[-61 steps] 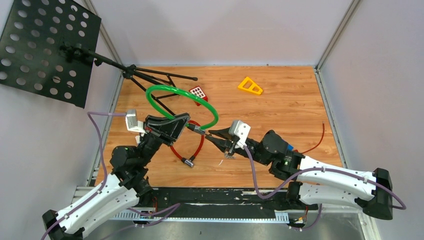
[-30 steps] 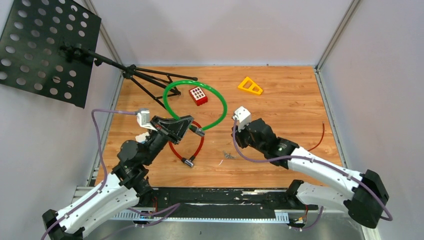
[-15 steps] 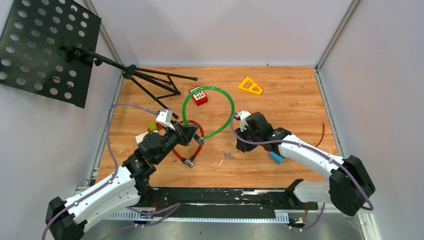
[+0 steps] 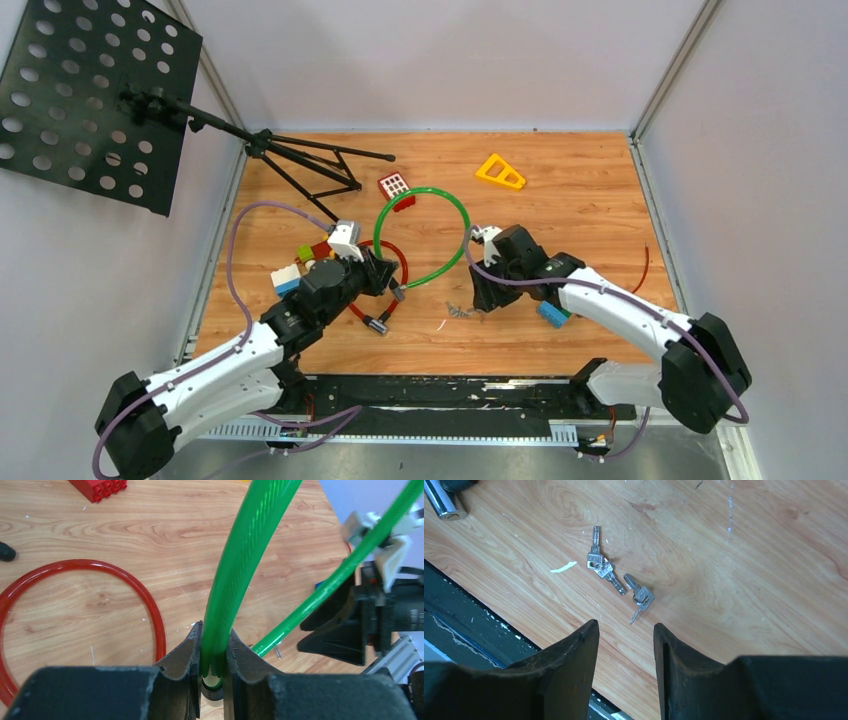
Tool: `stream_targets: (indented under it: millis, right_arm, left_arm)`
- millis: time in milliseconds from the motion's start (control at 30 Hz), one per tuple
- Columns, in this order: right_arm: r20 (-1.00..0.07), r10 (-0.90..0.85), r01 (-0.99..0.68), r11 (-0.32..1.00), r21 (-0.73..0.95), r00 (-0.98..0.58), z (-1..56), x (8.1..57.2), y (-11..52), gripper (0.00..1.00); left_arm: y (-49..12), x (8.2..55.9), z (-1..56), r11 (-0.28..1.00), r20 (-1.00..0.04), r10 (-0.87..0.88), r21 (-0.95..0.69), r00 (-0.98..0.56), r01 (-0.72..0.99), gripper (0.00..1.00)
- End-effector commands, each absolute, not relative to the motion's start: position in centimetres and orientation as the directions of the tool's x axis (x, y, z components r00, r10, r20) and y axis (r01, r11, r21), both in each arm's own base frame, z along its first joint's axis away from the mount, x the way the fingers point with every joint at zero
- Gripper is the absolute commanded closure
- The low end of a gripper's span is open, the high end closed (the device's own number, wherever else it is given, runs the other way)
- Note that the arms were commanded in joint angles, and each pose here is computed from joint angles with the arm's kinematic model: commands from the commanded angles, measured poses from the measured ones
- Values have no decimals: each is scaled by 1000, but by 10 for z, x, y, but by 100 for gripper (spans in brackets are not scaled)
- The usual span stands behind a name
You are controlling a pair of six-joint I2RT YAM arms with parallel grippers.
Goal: Lock with the key
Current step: Place the key at the center of the board, then place the lock at the center of the board.
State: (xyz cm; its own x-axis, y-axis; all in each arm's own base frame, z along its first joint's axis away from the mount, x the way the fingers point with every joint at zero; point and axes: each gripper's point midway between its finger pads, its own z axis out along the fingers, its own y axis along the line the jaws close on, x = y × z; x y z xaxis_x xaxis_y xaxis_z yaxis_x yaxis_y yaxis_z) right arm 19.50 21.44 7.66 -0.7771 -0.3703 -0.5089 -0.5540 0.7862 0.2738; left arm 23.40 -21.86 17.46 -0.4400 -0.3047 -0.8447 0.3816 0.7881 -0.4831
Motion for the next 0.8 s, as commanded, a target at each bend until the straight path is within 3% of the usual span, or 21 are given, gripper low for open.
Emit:
stream_targets:
  millis: [0, 267, 500, 533, 567, 633, 767]
  right_arm:
    - [-641, -283, -534, 812, 235, -713, 126, 213, 211, 54]
    - [-784, -126, -424, 886, 187, -608, 177, 220, 177, 51]
    - [-834, -57, -343, 925, 162, -549, 194, 220, 153, 47]
    - [-837, -51, -331, 930, 159, -545, 195, 220, 150, 46]
    - [-837, -51, -323, 934, 154, -545, 195, 220, 147, 44]
    - [-838, -46, -309, 940, 148, -543, 196, 220, 144, 41]
    - [-834, -31, -244, 962, 126, -551, 193, 222, 133, 39]
  left_arm:
    - [-218, 244, 175, 802, -855, -320, -474, -408, 364, 100]
    - [-226, 273, 117, 851, -794, -299, -473, -529, 229, 100]
    - [-226, 292, 74, 853, -709, -319, -504, -629, 135, 100]
    - [-226, 294, 72, 856, -708, -310, -498, -634, 138, 96]
    - [-226, 294, 69, 859, -706, -301, -493, -641, 141, 84]
    - [-225, 295, 66, 860, -700, -297, -492, -649, 136, 70]
    - [-218, 297, 67, 869, -708, -298, -479, -641, 125, 48]
